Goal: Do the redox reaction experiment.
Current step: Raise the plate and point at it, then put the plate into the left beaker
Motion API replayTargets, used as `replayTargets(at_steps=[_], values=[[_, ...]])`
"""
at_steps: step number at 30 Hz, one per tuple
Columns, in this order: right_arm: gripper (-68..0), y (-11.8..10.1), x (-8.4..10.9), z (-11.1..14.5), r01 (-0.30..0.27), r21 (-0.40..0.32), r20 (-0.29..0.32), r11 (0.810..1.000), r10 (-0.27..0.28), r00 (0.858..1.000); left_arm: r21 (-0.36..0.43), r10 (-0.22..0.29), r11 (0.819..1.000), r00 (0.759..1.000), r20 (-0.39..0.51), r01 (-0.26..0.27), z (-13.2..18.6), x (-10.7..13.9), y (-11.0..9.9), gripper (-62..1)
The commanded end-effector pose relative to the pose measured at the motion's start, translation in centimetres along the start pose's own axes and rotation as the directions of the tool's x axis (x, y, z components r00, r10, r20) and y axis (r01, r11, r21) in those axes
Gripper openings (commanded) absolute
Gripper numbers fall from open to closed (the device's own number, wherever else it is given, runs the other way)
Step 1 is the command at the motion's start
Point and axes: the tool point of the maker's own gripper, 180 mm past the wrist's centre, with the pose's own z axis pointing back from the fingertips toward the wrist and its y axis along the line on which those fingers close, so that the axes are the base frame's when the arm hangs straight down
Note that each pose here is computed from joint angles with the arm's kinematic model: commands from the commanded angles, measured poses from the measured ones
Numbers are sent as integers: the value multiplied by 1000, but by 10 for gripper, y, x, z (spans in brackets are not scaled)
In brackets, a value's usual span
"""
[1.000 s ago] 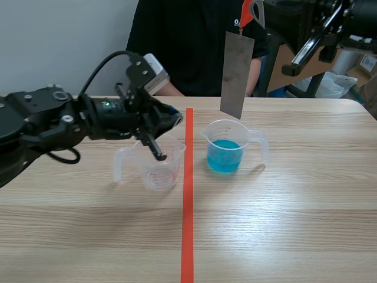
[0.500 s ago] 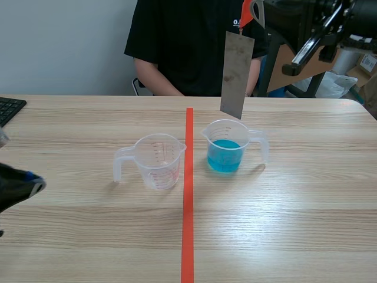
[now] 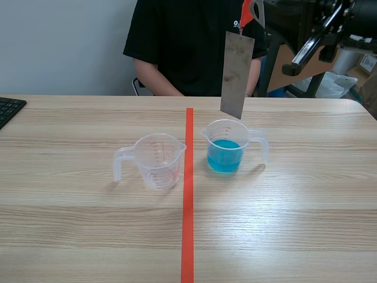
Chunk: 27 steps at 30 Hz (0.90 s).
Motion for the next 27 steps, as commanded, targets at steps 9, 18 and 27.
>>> replayTargets(at_steps=[9,18,27], values=[[-658,0,19,-6,-24,21,61,1000,22,998,88,170,981,985,28,-172,35,-41,-14,-560],[-658,13,32,-20,-42,80,102,996,34,994,120,285,952,958,-15,-281,45,-75,-44,-560],[-658,35,44,-38,-51,153,145,987,28,989,127,308,945,951,-35,-302,46,-86,-59,-560]])
